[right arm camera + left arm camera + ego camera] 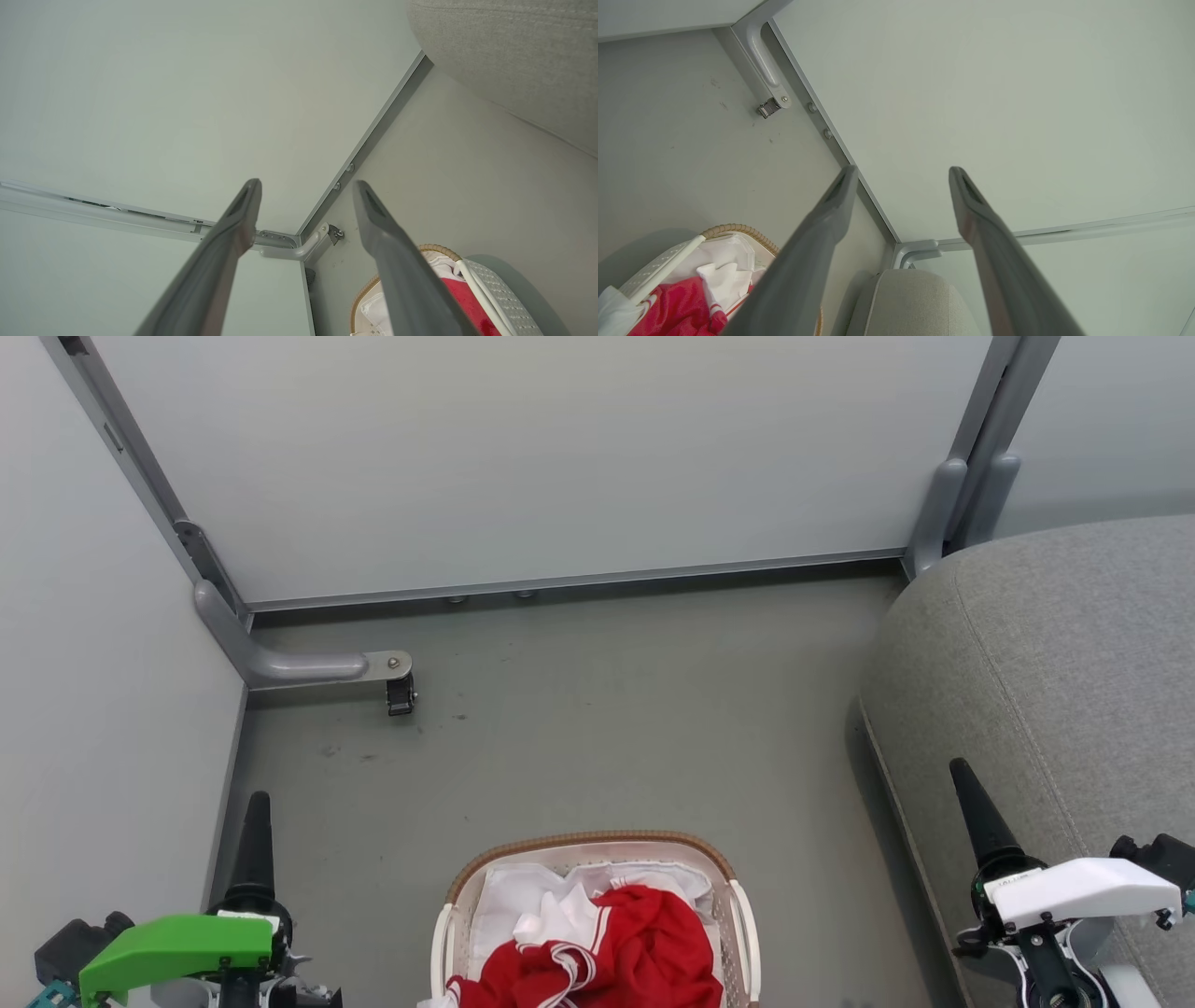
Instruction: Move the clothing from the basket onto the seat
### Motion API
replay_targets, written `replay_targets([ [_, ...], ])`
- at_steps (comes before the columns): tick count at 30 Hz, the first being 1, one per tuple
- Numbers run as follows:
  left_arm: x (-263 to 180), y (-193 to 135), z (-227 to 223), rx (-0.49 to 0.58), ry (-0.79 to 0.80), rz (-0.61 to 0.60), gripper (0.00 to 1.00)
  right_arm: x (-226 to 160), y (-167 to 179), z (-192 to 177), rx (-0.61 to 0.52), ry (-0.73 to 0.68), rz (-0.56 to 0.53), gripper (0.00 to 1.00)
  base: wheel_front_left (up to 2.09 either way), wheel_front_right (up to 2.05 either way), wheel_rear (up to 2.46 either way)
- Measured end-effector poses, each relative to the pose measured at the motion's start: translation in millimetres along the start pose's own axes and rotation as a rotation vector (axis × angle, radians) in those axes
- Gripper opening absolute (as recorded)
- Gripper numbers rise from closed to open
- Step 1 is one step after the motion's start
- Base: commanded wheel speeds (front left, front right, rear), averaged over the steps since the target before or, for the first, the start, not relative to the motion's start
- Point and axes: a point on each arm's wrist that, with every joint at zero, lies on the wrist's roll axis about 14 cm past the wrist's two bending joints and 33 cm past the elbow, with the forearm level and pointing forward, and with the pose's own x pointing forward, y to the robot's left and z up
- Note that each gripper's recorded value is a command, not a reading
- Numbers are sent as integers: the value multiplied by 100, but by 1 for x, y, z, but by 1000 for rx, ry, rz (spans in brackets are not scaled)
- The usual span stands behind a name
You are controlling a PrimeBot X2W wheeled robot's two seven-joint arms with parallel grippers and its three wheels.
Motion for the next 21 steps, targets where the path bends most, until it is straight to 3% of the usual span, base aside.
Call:
replay_targets([
  [21,0,-5,-3,469,19,-36,100,2,11,-8,-396,26,56,100,0,0,0],
])
